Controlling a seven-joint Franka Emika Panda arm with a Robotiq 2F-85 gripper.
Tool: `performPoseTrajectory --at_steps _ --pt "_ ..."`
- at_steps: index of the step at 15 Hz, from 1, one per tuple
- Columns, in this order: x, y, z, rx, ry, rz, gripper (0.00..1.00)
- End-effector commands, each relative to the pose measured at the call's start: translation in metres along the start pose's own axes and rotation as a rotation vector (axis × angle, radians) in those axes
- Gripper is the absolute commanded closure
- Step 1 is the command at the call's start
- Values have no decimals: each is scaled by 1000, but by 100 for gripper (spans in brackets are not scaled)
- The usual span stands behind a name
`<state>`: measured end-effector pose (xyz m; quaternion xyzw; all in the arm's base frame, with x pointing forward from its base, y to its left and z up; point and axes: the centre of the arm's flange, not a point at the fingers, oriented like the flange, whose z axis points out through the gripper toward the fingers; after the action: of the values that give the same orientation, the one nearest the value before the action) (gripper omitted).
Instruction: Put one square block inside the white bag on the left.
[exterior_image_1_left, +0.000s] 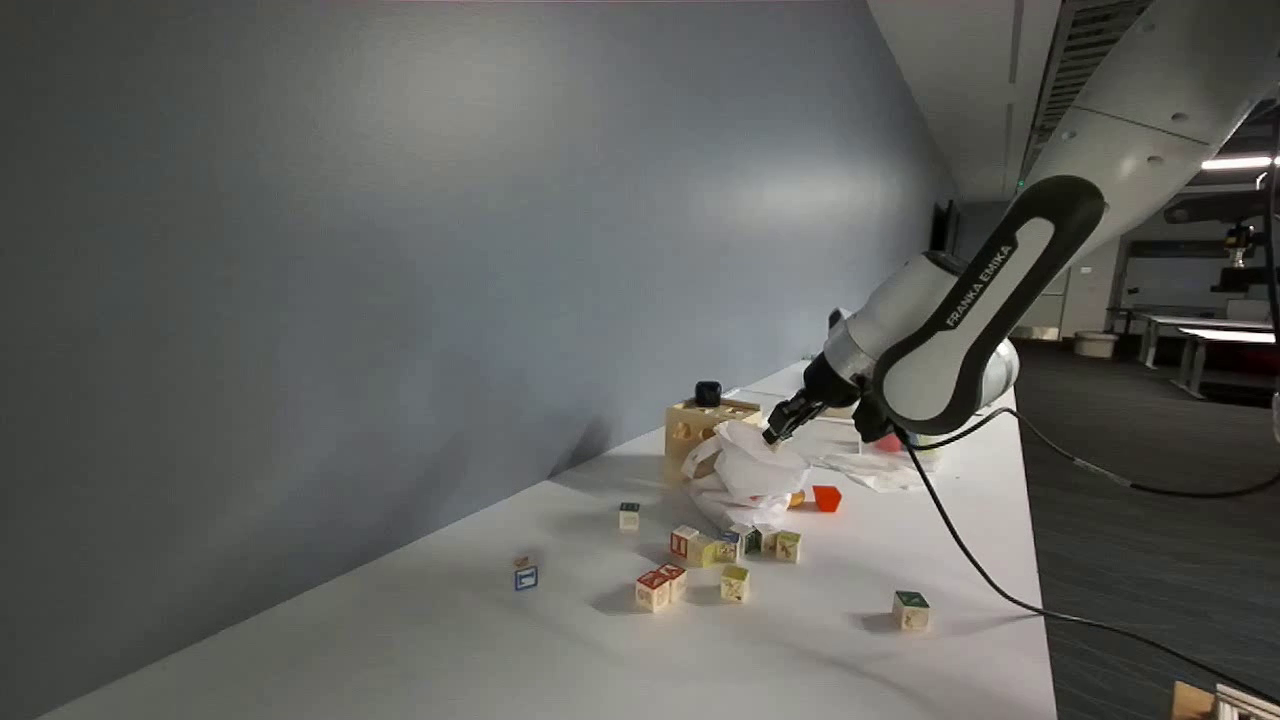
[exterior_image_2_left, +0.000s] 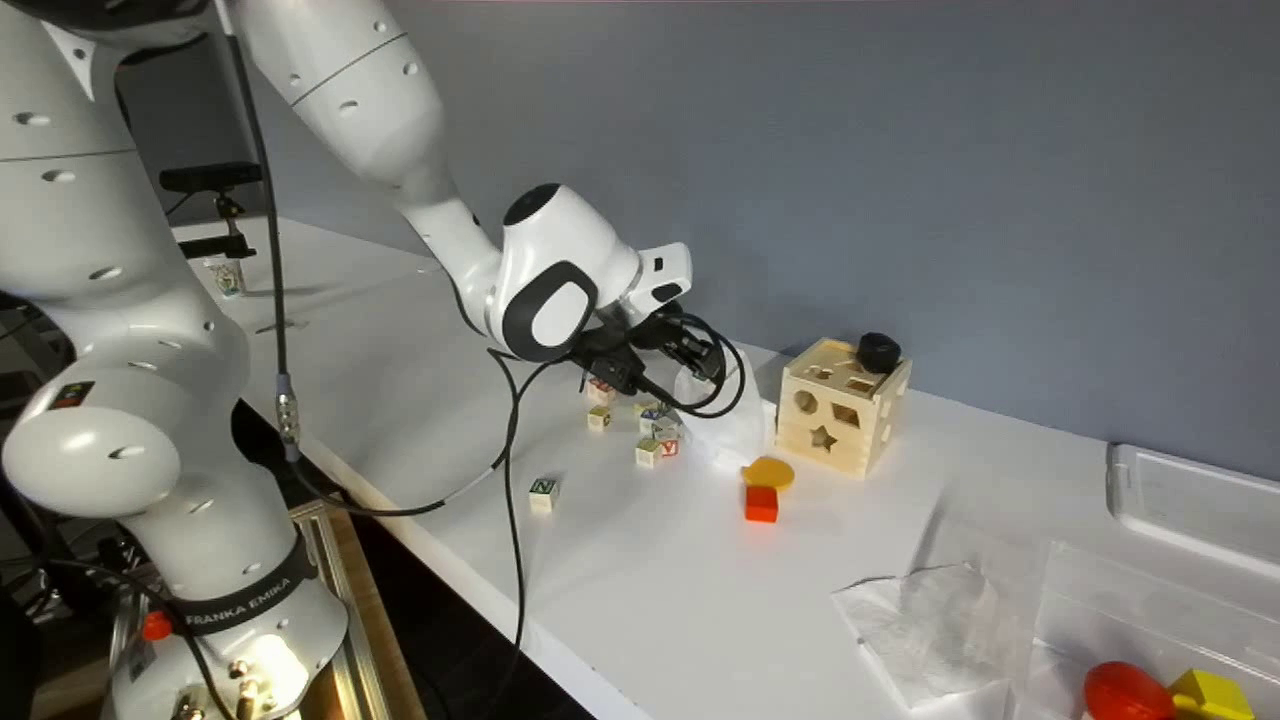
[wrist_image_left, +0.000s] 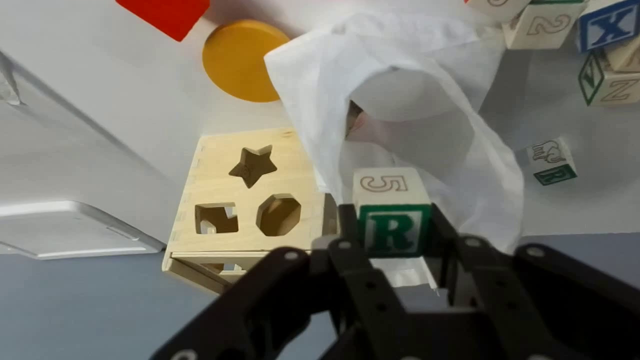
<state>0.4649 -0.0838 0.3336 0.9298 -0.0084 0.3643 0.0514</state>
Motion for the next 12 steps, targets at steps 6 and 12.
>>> performPoseTrajectory --at_steps 6,12 --pt "10 -6 29 42 38 -39 91" --pt "8 -7 37 47 28 -43 34"
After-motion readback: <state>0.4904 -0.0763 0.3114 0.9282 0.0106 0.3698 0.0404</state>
